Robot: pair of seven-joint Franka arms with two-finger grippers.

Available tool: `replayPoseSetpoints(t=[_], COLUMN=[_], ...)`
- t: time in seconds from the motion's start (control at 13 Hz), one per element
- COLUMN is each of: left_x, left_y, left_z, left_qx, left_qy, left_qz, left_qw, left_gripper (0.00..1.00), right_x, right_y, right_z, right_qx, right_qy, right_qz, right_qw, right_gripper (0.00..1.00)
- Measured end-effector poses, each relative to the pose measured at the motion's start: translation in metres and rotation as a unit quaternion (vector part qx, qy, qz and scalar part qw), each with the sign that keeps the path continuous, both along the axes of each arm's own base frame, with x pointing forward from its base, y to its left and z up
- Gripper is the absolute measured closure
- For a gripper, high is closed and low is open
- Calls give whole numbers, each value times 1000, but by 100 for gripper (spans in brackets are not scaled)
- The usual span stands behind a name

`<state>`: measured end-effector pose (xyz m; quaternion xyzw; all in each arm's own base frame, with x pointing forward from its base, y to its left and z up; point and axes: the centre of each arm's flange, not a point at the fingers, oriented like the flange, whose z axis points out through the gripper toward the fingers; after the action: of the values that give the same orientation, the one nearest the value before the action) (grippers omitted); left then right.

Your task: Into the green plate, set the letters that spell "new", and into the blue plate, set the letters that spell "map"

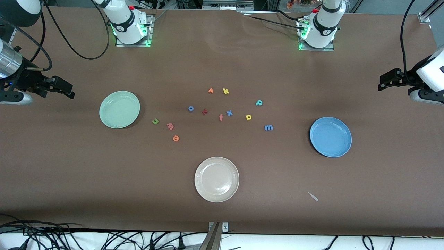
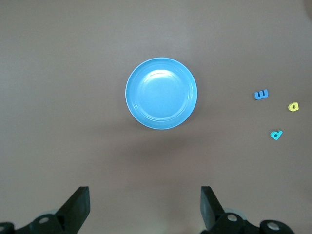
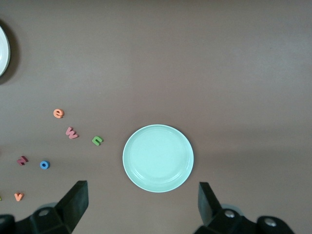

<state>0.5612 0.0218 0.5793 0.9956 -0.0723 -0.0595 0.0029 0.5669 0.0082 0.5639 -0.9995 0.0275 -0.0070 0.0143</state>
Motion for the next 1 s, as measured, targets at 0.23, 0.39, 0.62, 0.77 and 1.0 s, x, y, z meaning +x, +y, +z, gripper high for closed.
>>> replayPoseSetpoints(t=[0.23, 0.39, 0.62, 0.77, 1.0], left_x=[0, 0, 1, 2, 3], left_y=[0, 0, -4, -5, -6], left_z=[0, 0, -2, -4, -6], left_qx=[0, 0, -1, -3, -11], left_qy=[0, 0, 2, 3, 5], left_qz=[0, 0, -3, -4, -3], left_qw=[1000, 1000, 1000, 1000, 1000], left_gripper=[0, 0, 0, 0, 0], right_x=[0, 0, 0, 0, 0], right_y=[0, 0, 0, 0, 0], right_z=[0, 0, 0, 0, 0], right_qx=[0, 0, 0, 0, 0], right_qy=[0, 0, 0, 0, 0], right_qz=[0, 0, 0, 0, 0], right_qw=[1000, 1000, 1000, 1000, 1000], right_gripper=[0, 0, 0, 0, 0])
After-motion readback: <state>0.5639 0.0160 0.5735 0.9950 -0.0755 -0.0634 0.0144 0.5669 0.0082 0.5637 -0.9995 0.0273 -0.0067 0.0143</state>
